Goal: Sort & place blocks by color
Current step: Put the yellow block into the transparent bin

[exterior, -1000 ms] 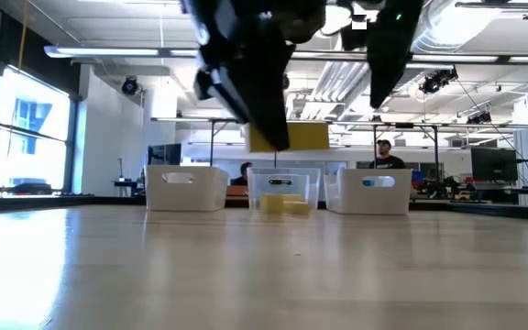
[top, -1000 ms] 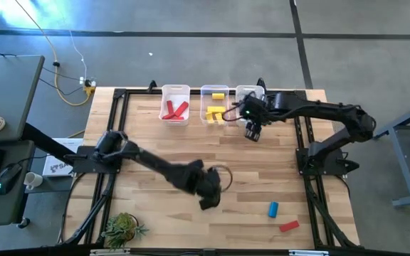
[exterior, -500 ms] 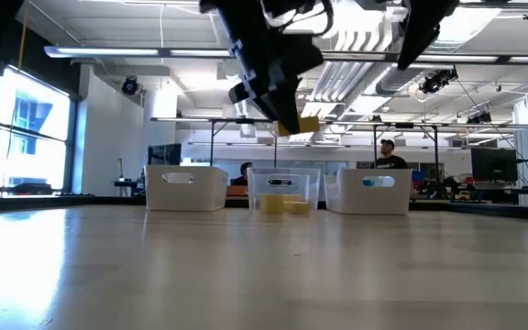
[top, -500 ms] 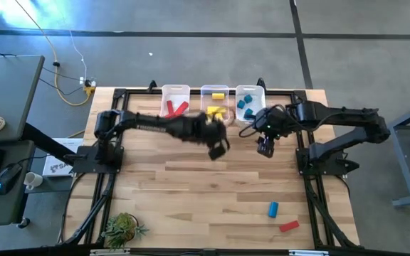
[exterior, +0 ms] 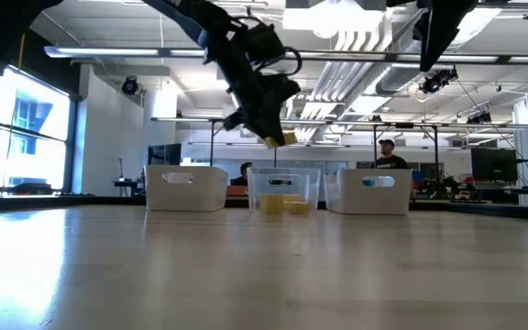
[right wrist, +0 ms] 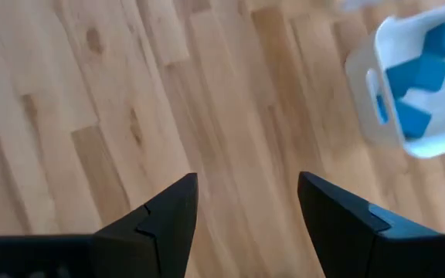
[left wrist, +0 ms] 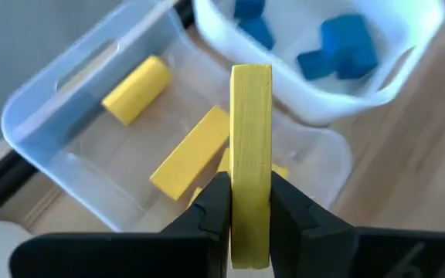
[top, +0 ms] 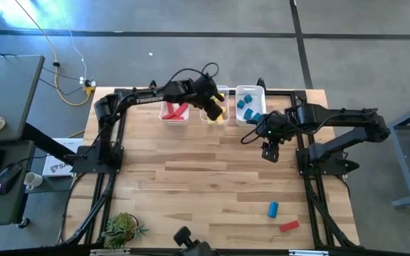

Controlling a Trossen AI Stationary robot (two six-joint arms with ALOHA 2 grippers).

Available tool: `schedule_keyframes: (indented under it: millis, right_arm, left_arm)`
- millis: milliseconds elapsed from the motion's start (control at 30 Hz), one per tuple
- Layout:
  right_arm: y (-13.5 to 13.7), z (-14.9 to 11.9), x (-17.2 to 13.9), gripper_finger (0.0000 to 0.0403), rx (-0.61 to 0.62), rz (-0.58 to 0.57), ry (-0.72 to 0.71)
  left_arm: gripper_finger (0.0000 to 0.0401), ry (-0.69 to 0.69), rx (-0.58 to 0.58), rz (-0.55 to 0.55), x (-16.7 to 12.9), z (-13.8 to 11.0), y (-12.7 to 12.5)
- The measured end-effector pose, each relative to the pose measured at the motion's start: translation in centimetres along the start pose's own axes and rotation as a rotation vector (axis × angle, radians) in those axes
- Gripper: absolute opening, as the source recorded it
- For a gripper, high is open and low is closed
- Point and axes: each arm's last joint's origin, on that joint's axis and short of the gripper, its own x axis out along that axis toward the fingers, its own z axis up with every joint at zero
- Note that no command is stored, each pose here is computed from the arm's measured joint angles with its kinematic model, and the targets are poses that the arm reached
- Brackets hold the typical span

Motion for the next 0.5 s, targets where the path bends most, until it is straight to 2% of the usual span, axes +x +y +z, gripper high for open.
schedule_keyframes:
  millis: [300, 500]
  right_arm:
    - [0.6, -0.4, 0.0, 0.0211, -0.006, 0.004, 0.019]
    - [0.9, -0.5, -0.1, 0.0211, -0.018, 0.009, 0.023]
  left_arm:
    - [0.0039, -0.007, 0.014, -0.012, 2.2, 0.1, 1.4]
    - [0.0071, -0.053, 0.0, 0.009, 2.2, 0.6, 1.8]
